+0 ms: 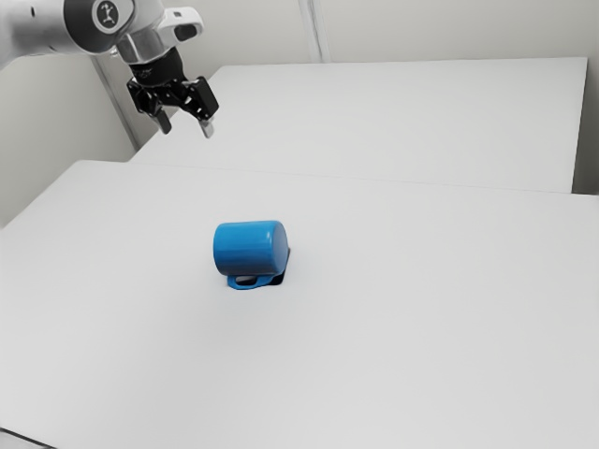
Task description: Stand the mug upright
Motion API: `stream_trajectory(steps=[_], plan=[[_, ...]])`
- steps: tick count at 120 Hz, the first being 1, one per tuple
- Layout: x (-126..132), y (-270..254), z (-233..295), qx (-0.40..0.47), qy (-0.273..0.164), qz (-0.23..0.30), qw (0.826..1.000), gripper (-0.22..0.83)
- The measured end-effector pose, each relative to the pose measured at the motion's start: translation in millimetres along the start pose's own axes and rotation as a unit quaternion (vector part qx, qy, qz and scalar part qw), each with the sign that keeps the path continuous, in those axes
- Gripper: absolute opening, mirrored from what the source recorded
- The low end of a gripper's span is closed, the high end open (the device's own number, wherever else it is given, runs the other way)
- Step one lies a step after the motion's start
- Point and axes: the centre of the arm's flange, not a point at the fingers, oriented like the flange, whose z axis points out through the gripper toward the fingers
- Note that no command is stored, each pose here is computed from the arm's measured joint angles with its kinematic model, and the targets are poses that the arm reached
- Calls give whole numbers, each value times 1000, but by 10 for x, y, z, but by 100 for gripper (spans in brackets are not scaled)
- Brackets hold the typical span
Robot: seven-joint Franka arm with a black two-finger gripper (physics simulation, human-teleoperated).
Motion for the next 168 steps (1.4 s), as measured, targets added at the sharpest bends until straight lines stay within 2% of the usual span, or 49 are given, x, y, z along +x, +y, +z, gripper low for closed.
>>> stream_trajectory(steps=[32,48,70,106,142,168], plan=[[-63,156,-111,-1,9,13,1000,62],[-246,253,-155,-12,9,21,1000,62],[-373,-87,195,-49,-14,-19,999,62],[-275,-512,951,-98,-49,-80,991,62],[-124,-829,1635,-181,-42,-92,978,62],[-168,-1300,2127,-244,-17,-99,965,62]])
